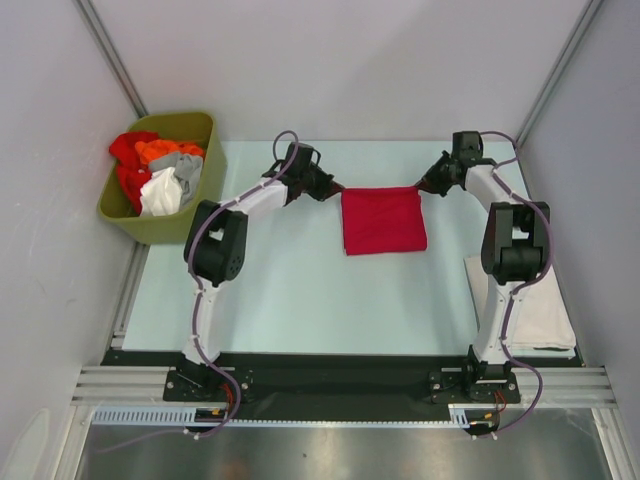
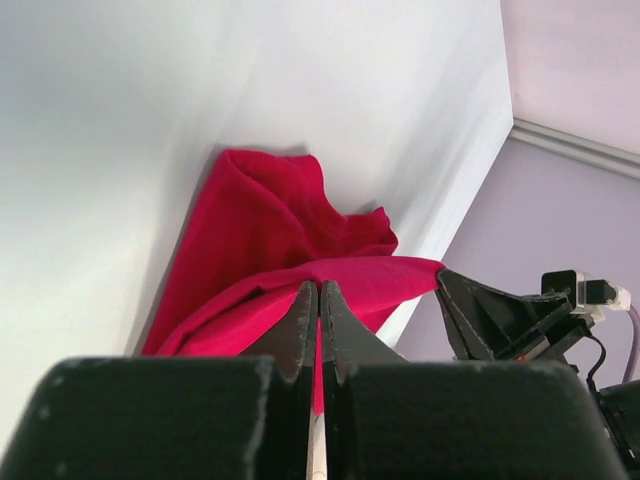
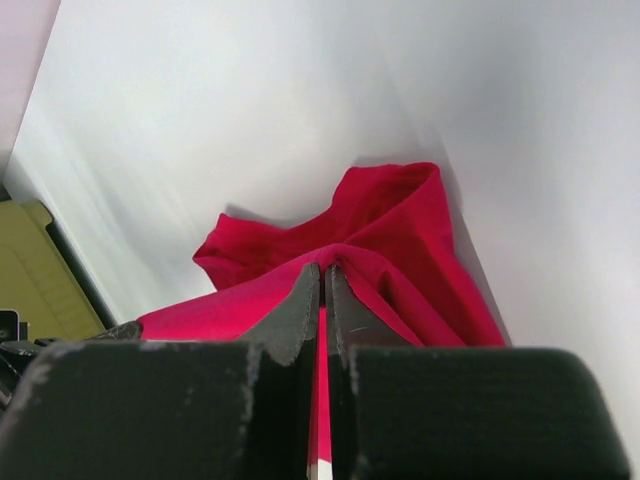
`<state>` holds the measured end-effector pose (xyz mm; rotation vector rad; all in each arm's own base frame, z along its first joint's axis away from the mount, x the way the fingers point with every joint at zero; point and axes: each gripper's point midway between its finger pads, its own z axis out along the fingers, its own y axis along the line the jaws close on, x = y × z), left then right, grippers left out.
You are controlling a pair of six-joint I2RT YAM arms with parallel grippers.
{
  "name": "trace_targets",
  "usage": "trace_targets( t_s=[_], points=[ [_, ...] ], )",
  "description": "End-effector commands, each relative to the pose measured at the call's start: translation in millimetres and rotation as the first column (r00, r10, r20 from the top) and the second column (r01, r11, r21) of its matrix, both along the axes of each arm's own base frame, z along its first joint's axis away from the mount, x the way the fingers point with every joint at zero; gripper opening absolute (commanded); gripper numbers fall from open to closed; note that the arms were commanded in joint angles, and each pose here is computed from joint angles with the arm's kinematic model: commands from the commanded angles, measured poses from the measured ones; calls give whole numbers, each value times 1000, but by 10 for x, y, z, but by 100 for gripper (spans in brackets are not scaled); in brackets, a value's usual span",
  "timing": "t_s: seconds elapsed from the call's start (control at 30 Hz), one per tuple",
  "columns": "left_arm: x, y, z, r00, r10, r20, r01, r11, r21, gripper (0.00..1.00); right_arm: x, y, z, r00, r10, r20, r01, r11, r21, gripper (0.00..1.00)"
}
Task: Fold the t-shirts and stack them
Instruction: Fold the tshirt
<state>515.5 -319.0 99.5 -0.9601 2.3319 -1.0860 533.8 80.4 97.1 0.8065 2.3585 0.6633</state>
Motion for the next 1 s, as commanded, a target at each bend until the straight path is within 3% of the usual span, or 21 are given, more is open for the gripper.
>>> trace_targets(
  t_s=[0.0,0.73,0.83,0.87,0.93,0.97],
  points=[
    [171,3,185,999,14,46,-13,999,-34,0,214,-16,156,997,-13,73,13,1000,13,0],
    [385,-59,-93,1000,4,22,-3,999,-54,0,380,-242,-96,997,-71,38,72,997,-22,2],
    [440,-65,-117,1000,-6,25,7,999,-51,4,419,-264,-112,997,-71,42,72,997,-31,5],
    [455,-56,-174,1000,-12,21,12,999,-37,9,469,-293,-117,996,-70,49,72,997,-36,10],
    [541,18,-26,996,-46,72,42,998,55,18,515,-362,-89,997,-46,66,51,997,-66,17],
    [564,88,4,987,-106,119,87,985,151,28,556,-450,-83,996,-45,72,51,996,-80,25]
  ],
)
